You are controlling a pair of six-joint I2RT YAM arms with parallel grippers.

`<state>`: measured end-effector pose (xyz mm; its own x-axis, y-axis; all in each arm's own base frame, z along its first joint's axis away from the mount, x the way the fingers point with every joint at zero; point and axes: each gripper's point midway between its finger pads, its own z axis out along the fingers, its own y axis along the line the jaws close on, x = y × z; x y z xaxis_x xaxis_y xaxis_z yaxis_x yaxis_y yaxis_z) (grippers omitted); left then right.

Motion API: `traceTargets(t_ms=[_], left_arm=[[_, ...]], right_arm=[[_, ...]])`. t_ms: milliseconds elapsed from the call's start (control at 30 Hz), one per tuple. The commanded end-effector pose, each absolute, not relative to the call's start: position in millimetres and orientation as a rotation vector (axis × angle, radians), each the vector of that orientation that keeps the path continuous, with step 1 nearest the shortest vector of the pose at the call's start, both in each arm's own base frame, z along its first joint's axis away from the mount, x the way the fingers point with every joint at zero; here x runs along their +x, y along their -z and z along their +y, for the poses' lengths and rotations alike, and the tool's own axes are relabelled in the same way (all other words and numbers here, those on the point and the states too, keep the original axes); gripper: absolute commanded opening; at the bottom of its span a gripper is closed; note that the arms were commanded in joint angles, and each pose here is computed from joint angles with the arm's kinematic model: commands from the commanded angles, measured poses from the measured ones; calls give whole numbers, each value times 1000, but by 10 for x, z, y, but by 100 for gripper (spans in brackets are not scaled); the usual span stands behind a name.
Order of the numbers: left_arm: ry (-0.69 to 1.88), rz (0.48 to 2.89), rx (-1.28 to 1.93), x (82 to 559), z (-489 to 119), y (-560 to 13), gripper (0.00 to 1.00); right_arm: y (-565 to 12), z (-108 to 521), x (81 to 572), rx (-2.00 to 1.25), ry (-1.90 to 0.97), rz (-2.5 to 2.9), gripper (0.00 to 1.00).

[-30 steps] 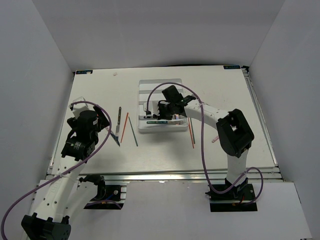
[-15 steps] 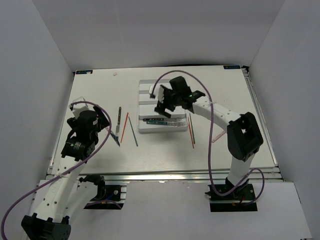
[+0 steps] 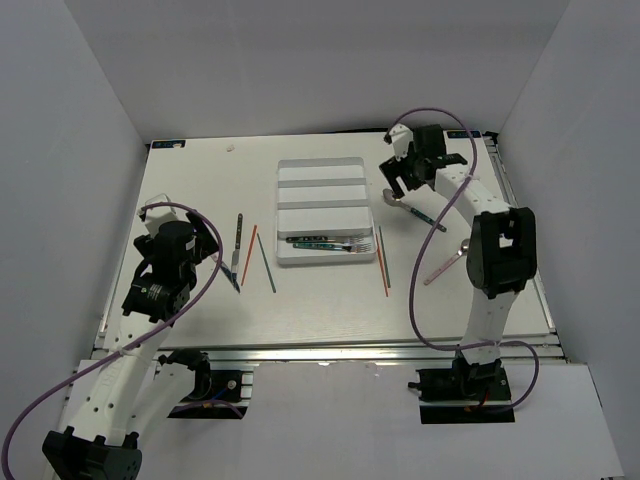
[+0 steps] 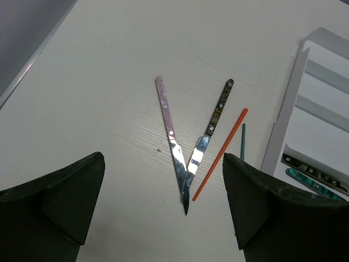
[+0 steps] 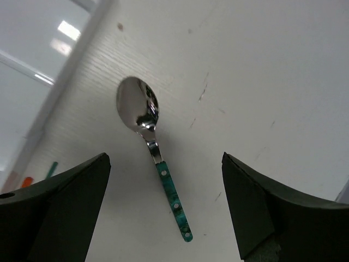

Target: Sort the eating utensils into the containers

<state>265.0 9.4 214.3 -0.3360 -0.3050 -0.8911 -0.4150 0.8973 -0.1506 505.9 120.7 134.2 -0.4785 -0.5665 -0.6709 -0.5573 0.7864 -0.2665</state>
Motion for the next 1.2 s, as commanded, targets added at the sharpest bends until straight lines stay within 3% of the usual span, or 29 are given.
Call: traceTargets(t_ms=[0, 267, 400, 500, 533, 567, 767, 1033, 1167], left_arm=[[-111, 1931, -522, 2643, 83, -2185, 98], [-95, 1945, -504, 2659, 43, -2162, 98], [-95, 1947, -503, 2665, 38, -2157, 98], [-94, 1951, -501, 2666, 32, -2146, 98], [-92, 1950, -499, 2668, 30, -2148, 98], [-93, 1952, -498, 2668, 30, -2148, 98], [-94, 1950, -499, 2667, 32, -2149, 98], [-98, 1946, -504, 2664, 43, -2158, 98], [-100, 1952, -502, 2669, 38, -2148, 98]], right_arm=[[-965, 915, 4994, -787, 35, 2334, 87], [-410, 798, 4904, -808, -44, 2460, 86], [-152, 827, 4776, -817, -115, 2533, 78], [-15, 812, 4714, -809, -126, 2581, 57], [47, 787, 4699, -803, -112, 2600, 40], [78, 759, 4687, -796, -89, 2614, 32], [59, 608, 4686, -684, 17, 2653, 0], [-730, 918, 4876, -611, -162, 2472, 0], [-1291, 1348, 4829, -800, -249, 2259, 0]])
